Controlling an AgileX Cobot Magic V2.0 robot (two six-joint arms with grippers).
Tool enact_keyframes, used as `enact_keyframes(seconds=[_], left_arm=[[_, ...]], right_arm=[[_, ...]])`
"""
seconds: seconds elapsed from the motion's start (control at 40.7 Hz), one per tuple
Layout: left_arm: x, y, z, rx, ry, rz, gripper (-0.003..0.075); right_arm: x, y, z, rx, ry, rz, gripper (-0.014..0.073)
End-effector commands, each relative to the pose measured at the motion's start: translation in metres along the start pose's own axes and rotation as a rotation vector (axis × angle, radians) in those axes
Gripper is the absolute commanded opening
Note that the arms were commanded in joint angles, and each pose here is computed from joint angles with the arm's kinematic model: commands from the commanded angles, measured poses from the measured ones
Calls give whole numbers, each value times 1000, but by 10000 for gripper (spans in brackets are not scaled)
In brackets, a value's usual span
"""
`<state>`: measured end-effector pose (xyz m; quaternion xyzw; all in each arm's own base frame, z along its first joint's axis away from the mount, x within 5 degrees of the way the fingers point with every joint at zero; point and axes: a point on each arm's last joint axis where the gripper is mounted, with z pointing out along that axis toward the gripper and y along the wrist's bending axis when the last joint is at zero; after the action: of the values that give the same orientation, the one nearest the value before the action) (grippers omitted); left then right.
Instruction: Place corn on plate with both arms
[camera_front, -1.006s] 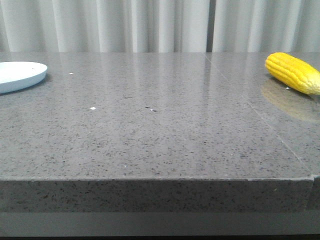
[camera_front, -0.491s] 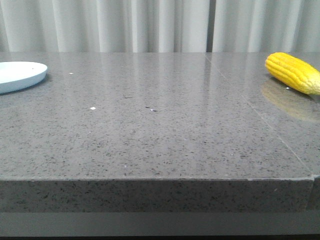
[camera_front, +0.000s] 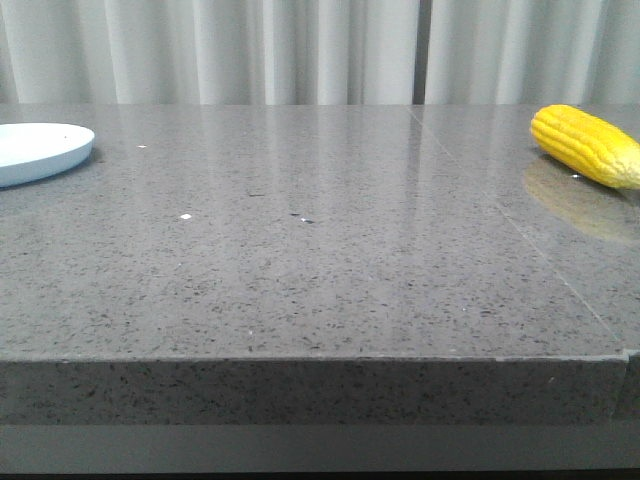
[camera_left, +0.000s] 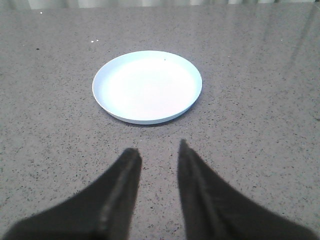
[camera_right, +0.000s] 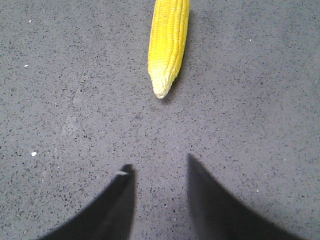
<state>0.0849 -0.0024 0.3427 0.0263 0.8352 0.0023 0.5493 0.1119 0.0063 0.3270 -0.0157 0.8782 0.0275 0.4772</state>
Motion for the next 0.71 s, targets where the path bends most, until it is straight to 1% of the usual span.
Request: enact_keyframes(seconds=[0.0, 0.025, 0.074, 0.221, 0.417, 0.687], left_arm=[[-15, 0, -2, 6, -78, -7, 478], [-15, 0, -1, 6, -75, -7, 514], [-15, 0, 1, 6, -69, -7, 543], [-16, -1, 13, 7, -7, -5, 544], [-23, 0, 38, -2, 214, 7, 544], [-46, 2, 84, -25, 336, 44, 544]], right_arm=[[-15, -1, -5, 10, -100, 0, 516], [-15, -1, -5, 10, -100, 0, 530], [-16, -1, -5, 10, -103, 0, 542], [-16, -1, -5, 10, -104, 0, 542], [-16, -1, -5, 10, -104, 0, 542], [-16, -1, -5, 10, -104, 0, 542]])
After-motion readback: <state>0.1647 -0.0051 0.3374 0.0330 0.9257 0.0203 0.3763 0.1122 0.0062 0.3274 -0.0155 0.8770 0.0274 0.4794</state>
